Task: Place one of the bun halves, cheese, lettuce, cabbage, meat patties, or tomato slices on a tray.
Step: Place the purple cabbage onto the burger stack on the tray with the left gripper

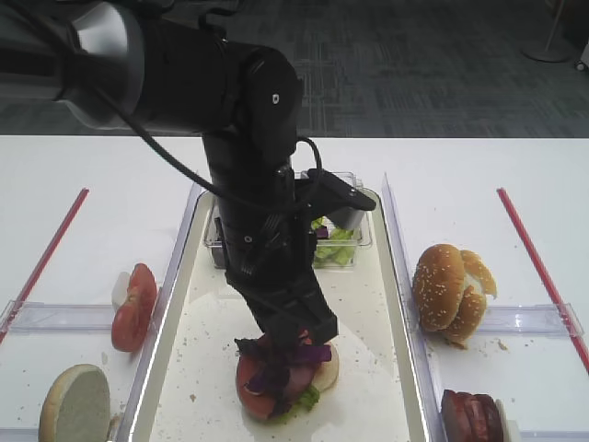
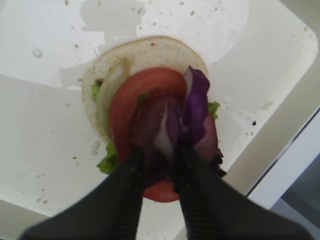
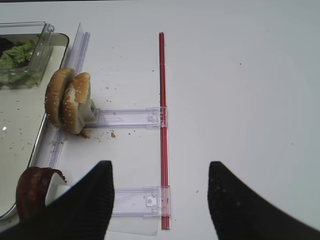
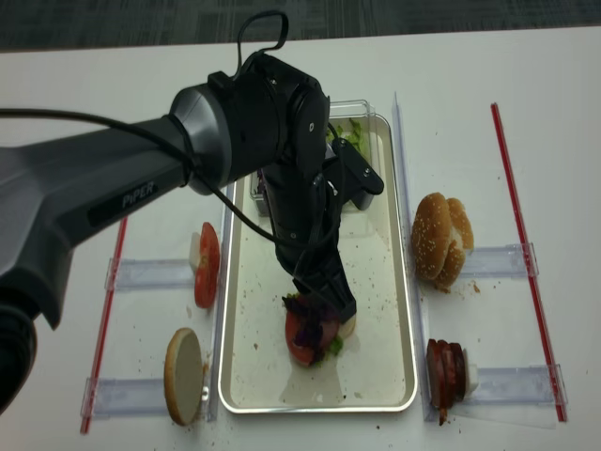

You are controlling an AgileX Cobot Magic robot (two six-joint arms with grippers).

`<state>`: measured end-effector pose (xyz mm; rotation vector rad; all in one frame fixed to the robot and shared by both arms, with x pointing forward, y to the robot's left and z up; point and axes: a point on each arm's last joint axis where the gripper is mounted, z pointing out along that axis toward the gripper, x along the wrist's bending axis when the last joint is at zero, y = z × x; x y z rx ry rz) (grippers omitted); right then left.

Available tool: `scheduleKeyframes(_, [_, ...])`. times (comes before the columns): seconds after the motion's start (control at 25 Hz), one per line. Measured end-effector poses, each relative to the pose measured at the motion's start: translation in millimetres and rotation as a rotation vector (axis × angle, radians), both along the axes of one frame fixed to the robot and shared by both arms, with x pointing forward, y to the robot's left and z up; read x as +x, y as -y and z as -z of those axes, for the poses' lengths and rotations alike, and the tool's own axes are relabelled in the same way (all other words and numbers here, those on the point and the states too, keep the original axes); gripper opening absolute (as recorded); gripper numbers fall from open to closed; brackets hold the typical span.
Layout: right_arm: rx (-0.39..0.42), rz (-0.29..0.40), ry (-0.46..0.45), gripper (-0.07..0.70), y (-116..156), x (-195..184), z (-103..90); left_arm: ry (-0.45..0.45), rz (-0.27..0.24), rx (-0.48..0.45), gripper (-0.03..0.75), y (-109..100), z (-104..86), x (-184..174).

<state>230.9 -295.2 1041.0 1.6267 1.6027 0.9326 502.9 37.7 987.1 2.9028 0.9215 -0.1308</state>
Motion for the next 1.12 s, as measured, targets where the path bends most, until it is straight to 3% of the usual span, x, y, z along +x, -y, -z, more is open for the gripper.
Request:
scheduleKeyframes(0.28, [-0.005, -0.003, 0.0, 0.445, 0.0, 0.0, 0.0, 0.037, 0.006, 0.035, 0.237, -3.2, 0.4, 3.4])
scheduleKeyframes(0.76, [-0.005, -0.003, 0.0, 0.445, 0.0, 0.0, 0.0, 0.029, -0.002, 0.027, 0.451, -2.4, 0.3, 2.6])
scheduleKeyframes(1.12, [0.0, 0.0, 0.0, 0.445, 0.0, 0.0, 0.0, 0.037, -0.001, 0.024, 0.521, -2.1, 0.3, 3.4])
